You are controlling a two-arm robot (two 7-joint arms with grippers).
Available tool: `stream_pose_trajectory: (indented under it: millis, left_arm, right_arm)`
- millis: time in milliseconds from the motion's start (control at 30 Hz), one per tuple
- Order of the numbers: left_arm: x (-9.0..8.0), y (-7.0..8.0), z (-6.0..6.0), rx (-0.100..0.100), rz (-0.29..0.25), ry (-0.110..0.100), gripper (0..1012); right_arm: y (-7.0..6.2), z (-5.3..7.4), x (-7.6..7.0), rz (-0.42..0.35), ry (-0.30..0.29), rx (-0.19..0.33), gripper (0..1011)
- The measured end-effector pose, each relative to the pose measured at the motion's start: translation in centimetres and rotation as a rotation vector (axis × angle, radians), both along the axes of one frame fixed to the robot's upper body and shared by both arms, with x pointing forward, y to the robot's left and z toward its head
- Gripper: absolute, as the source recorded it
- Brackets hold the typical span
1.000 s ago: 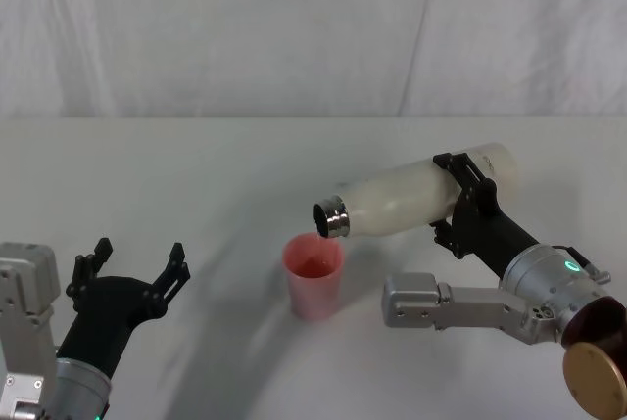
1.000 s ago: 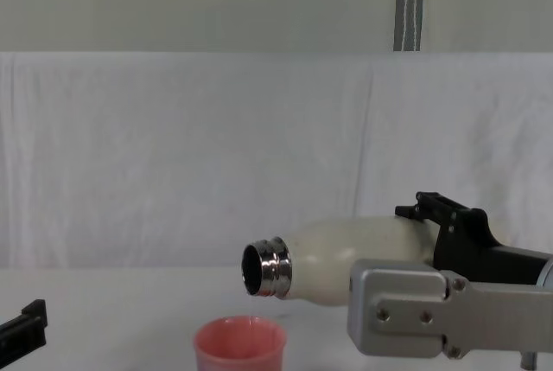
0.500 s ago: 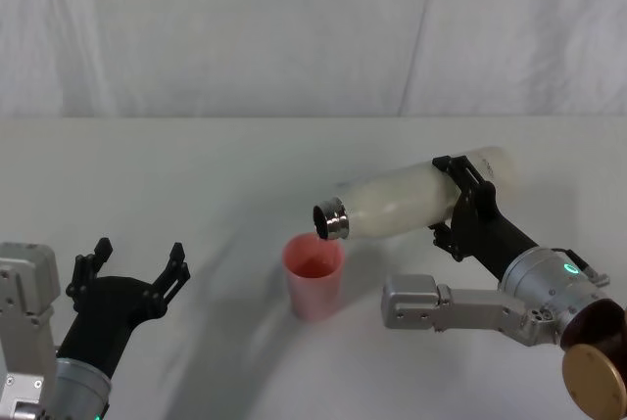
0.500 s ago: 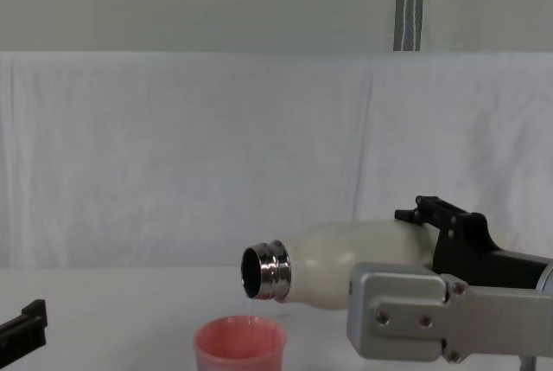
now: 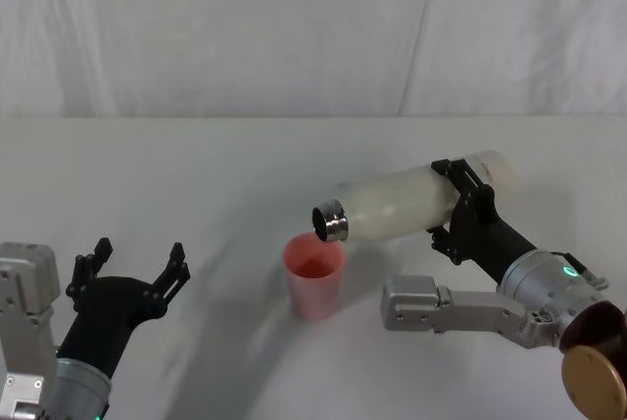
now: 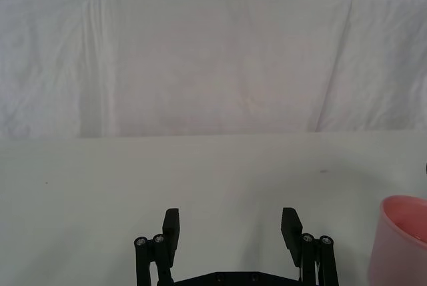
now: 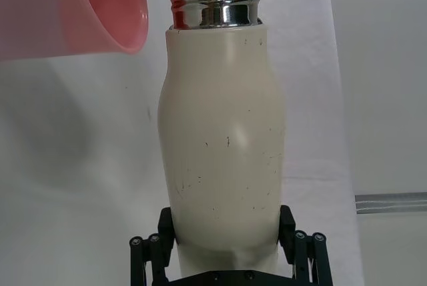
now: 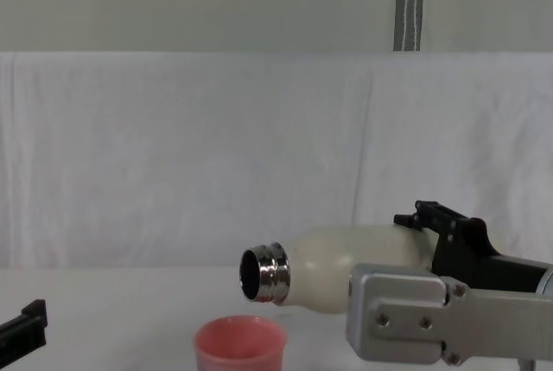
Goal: Grasp the thermos with one hand and pour water into the cup lid.
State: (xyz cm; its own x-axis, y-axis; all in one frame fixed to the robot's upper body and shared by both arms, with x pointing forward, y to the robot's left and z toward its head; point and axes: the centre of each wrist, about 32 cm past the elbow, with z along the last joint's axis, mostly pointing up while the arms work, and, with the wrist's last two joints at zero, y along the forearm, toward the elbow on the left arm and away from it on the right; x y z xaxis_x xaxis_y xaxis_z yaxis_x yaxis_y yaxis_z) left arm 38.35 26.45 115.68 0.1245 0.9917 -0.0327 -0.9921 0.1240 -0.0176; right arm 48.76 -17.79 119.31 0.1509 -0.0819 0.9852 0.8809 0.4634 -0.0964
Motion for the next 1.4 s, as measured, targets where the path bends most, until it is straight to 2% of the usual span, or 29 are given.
stream_pose_trajectory:
  millis: [233,467,767,933,967,1067,1167,1267,1300,1367,1400]
  left_arm:
    - [0.0,0.0,0.0,0.000,0.000,0.000,1001]
    - [0.0,0.0,0.0,0.000,0.000,0.000,1001]
    - [0.0,0.0,0.0,0.000,0.000,0.000,1001]
    - [0.0,0.0,0.0,0.000,0.000,0.000,1001]
    - [0.0,0.0,0.0,0.000,0.000,0.000,1001]
    - [0.0,0.0,0.0,0.000,0.000,0.000,1001]
    - [0.0,0.0,0.0,0.000,0.000,0.000,1001]
    - [0.0,0.0,0.0,0.000,0.000,0.000,1001]
    - [0.0,0.0,0.0,0.000,0.000,0.000,1001]
    - [0.0,0.0,0.0,0.000,0.000,0.000,1001]
    - [0.0,0.0,0.0,0.000,0.000,0.000,1001]
  right_arm:
    - [0.0,0.0,0.0,0.000,-0.004,-0.010,951]
    - [-0.2,-0.1,-0.1,-0.003,0.000,0.004,951]
    - [-0.5,0.0,0.0,-0.009,0.024,0.067,951]
    - [-0.8,0.2,0.0,-0.009,0.045,0.139,951]
    - [-0.8,0.2,0.0,-0.009,0.045,0.139,951]
    - [-1.0,0.3,0.0,-0.011,0.062,0.197,951]
    - [-1.3,0.4,0.0,-0.012,0.089,0.287,951]
    - [-1.5,0.5,0.0,-0.010,0.106,0.341,951]
    - [-1.6,0.6,0.0,-0.011,0.115,0.374,951]
    - [-1.7,0.6,0.0,-0.011,0.124,0.402,951]
    - [-1.8,0.7,0.1,-0.011,0.133,0.434,951]
